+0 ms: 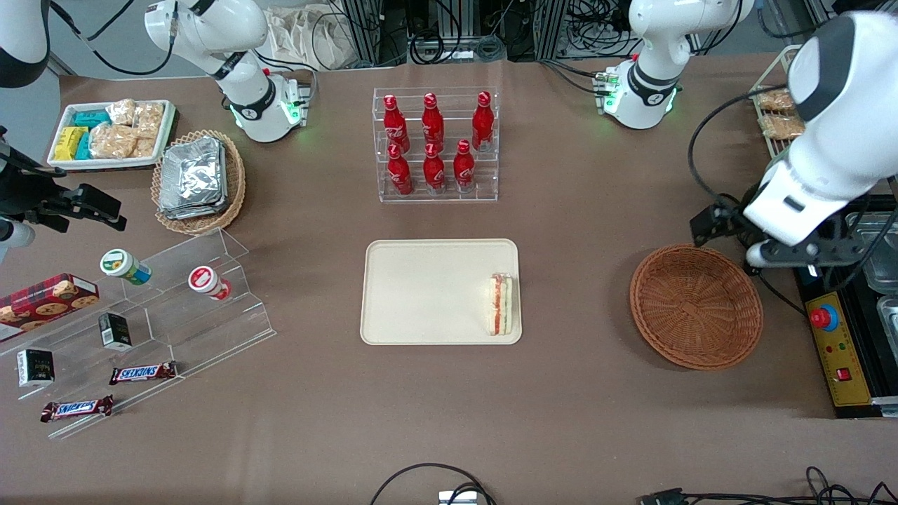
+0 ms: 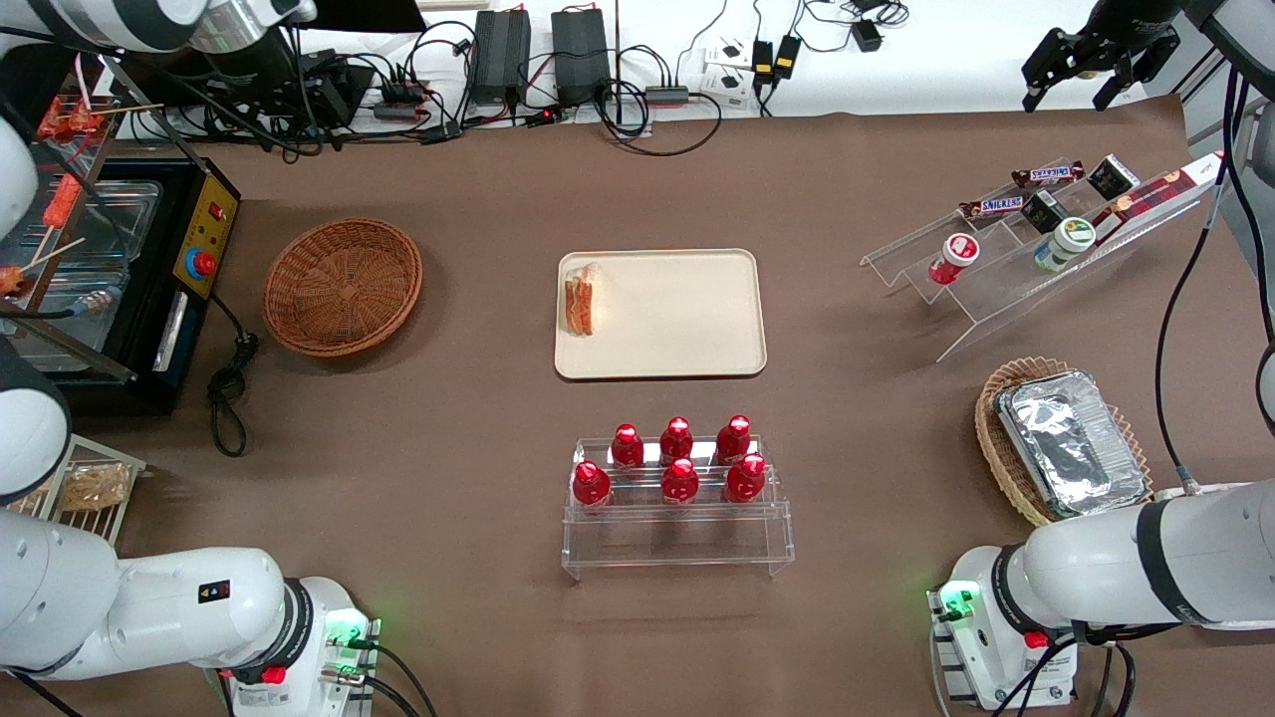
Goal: Place sandwich from basket to tray
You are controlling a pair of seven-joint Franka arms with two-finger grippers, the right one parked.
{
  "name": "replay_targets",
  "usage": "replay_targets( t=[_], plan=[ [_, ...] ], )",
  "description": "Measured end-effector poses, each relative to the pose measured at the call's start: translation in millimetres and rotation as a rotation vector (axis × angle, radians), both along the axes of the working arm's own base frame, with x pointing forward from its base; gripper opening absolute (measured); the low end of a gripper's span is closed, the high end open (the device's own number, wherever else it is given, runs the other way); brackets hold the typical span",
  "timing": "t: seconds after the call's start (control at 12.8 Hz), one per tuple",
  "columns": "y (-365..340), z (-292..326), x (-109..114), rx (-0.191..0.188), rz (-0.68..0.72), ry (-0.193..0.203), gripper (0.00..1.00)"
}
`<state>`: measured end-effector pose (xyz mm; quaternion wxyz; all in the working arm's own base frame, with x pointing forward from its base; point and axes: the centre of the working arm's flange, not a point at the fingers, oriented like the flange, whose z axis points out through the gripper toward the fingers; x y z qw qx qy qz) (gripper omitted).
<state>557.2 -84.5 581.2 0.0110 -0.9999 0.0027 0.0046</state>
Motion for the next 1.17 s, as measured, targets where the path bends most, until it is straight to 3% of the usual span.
replay_targets(
  t=[0.23,1.17],
  plan=[
    [-1.1,17.1,-15.1,0.012,-0.001,-0.014,1.00],
    [-0.8,11.0,-15.3,0.013,-0.002,-0.005,1.00]
  ],
)
